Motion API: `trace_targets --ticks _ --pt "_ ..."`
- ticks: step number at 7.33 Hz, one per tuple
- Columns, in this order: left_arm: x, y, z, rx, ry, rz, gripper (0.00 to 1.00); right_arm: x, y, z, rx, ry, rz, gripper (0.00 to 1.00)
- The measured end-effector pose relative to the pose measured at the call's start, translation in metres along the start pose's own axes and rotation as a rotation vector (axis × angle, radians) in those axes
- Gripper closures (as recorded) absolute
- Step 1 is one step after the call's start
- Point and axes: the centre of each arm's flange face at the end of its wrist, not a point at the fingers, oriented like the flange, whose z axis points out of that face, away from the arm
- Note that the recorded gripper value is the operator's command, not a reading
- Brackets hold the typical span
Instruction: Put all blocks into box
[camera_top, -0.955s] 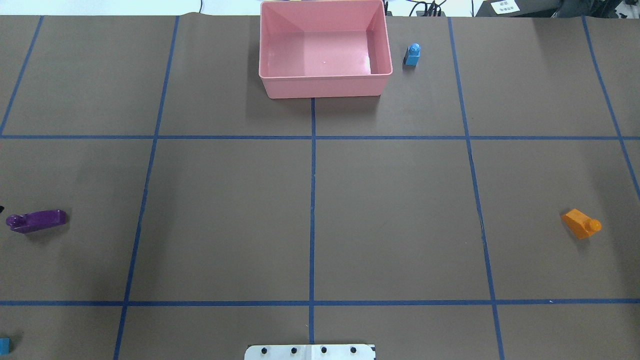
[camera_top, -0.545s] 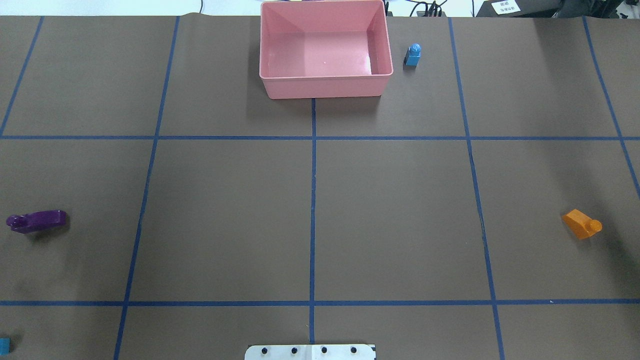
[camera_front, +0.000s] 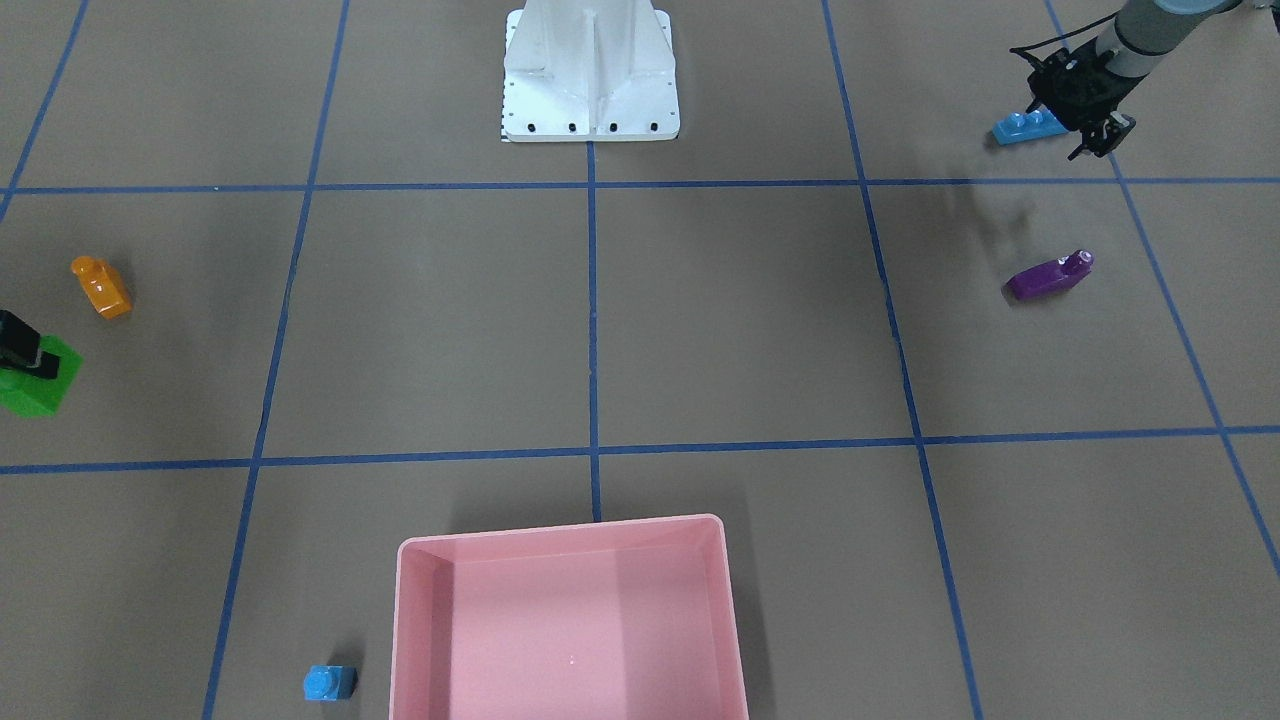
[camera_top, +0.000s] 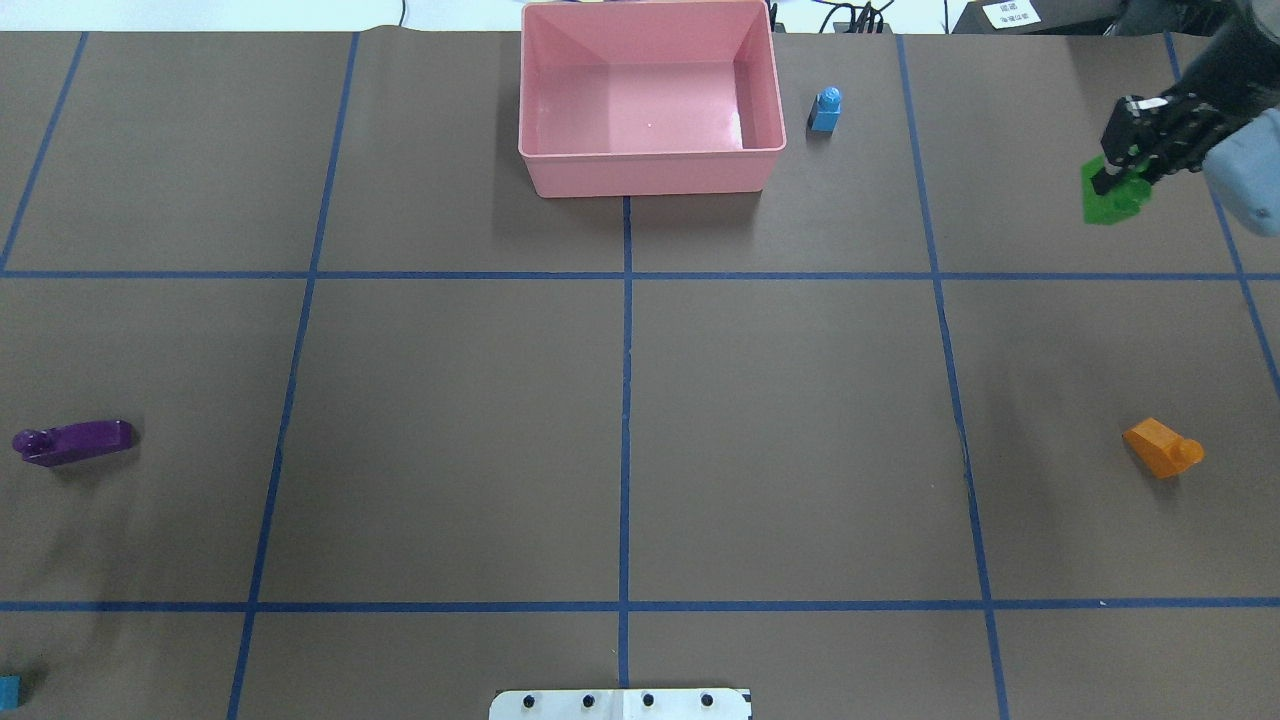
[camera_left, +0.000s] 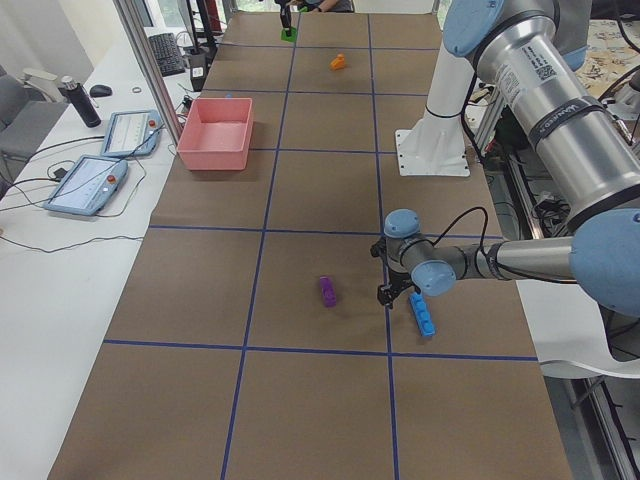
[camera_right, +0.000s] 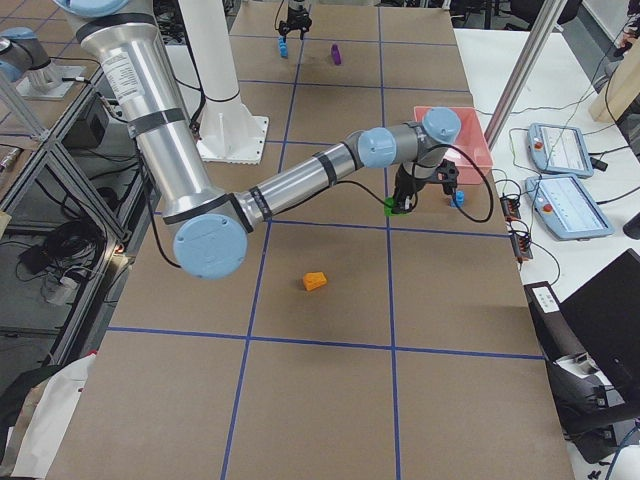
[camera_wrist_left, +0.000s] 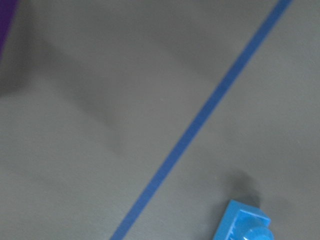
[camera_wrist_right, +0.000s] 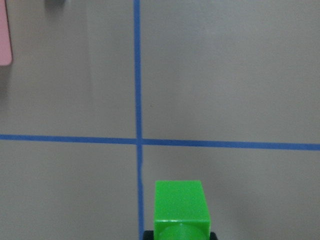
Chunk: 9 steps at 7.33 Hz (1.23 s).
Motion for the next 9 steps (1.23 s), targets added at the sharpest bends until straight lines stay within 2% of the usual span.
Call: trace_targets --ticks 2,4,5,6,7,8,9 --pt "0.018 -0.002 0.017 -0.05 -0.002 0.045 0.05 -0.107 -0.058 0.014 0.001 -0.024 0.029 1.0" --pt "0.027 -0.001 0.025 -0.076 0.011 0.057 0.16 -0.15 -0.083 0.047 0.026 -0.056 0.052 1.0" --pt "0.027 0.002 0.03 -0.088 0.014 0.06 0.35 -0.167 -0.09 0.058 0.037 -0.057 0.056 1.0" --pt "0.028 0.003 0.034 -0.098 0.017 0.062 0.5 -0.193 -0.098 0.064 0.047 -0.05 0.069 1.0" --pt "0.029 0.004 0.036 -0.111 0.019 0.064 0.59 -0.219 -0.108 0.067 0.064 -0.045 0.09 1.0" --pt "0.03 0.004 0.039 -0.131 0.019 0.062 0.83 -0.241 -0.119 0.072 0.095 -0.045 0.118 1.0" --pt "0.03 0.004 0.04 -0.143 0.019 0.06 1.0 -0.265 -0.132 0.079 0.14 -0.046 0.162 1.0"
